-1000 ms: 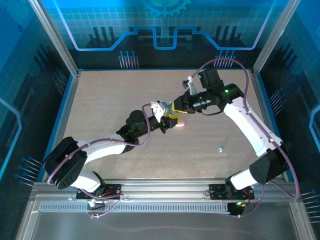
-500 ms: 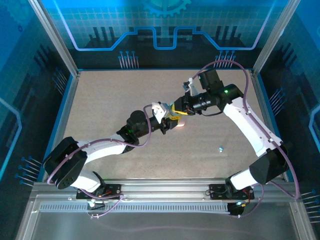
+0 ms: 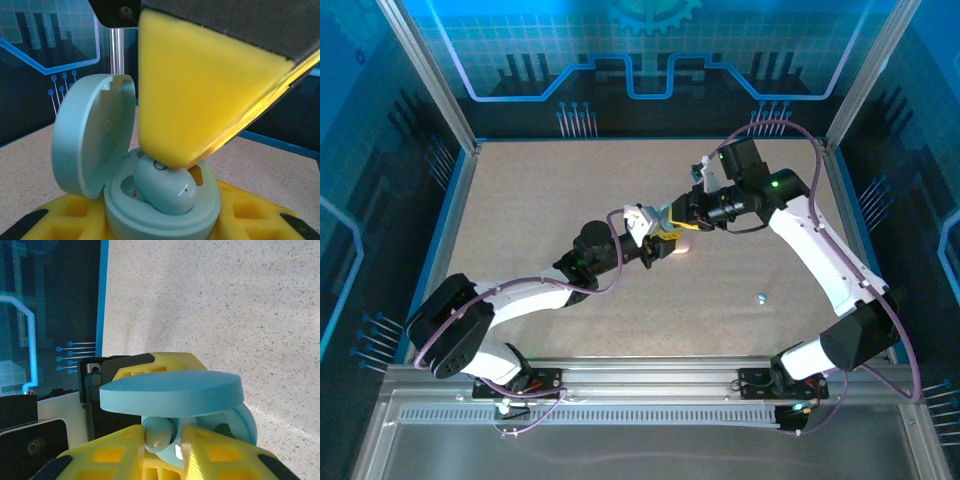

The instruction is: Insert wireless bluetooth earbuds into charging case

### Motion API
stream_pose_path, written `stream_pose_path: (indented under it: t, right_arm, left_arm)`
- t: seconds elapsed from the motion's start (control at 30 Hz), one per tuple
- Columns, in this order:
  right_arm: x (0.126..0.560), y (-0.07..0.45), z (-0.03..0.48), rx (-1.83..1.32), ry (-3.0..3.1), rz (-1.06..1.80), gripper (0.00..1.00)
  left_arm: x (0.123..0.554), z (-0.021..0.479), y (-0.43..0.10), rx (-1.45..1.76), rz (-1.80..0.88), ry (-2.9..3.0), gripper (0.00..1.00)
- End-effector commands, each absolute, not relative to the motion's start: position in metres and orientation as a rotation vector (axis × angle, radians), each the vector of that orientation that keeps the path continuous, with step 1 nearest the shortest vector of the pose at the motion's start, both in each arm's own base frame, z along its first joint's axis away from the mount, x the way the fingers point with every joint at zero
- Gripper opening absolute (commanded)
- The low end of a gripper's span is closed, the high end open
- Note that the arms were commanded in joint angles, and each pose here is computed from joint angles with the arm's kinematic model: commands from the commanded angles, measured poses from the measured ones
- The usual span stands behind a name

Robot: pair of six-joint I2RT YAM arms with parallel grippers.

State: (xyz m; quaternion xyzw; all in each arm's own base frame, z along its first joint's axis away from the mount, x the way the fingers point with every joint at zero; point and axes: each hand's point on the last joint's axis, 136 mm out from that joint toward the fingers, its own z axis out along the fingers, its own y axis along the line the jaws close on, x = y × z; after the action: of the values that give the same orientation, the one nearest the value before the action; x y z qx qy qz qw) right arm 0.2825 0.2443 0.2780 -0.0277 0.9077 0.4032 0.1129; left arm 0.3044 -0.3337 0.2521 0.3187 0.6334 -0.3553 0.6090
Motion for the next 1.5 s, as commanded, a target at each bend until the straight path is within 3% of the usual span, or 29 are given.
stream_pose_path:
  t: [0.0, 0.27, 0.47, 0.63, 0.73, 0.97, 1.13, 1.47]
  right_arm:
    - [0.275, 0.234, 0.274, -0.036, 2.706, 1.141, 0.29]
    - [0.272, 0.232, 0.319, -0.147, 2.508, 1.186, 0.37]
    - [0.278, 0.178, 0.344, -0.012, 2.303, 1.039, 0.42]
    - [0.28, 0.088, 0.29, 0.385, 2.308, 0.699, 0.42]
    - [0.274, 0.058, 0.243, 0.581, 2.366, 0.671, 0.42]
    - [0.263, 0.029, 0.147, 0.865, 2.524, 0.776, 0.44]
    - [0.253, 0.002, 0.099, 1.006, 2.601, 0.666, 0.45]
    - [0.257, -0.018, 0.064, 1.065, 2.665, 0.573, 0.46]
  left_arm:
    - [0.302, 0.295, -0.329, 0.7, -0.808, 1.317, 0.35]
    - [0.302, 0.295, -0.329, 0.699, -0.804, 1.316, 0.35]
    - [0.302, 0.293, -0.325, 0.684, -0.793, 1.322, 0.35]
    - [0.301, 0.296, -0.318, 0.663, -0.789, 1.314, 0.35]
    - [0.3, 0.299, -0.315, 0.657, -0.787, 1.308, 0.35]
    - [0.297, 0.306, -0.31, 0.65, -0.784, 1.299, 0.35]
    - [0.294, 0.309, -0.307, 0.65, -0.787, 1.293, 0.35]
    - [0.294, 0.308, -0.307, 0.65, -0.786, 1.296, 0.35]
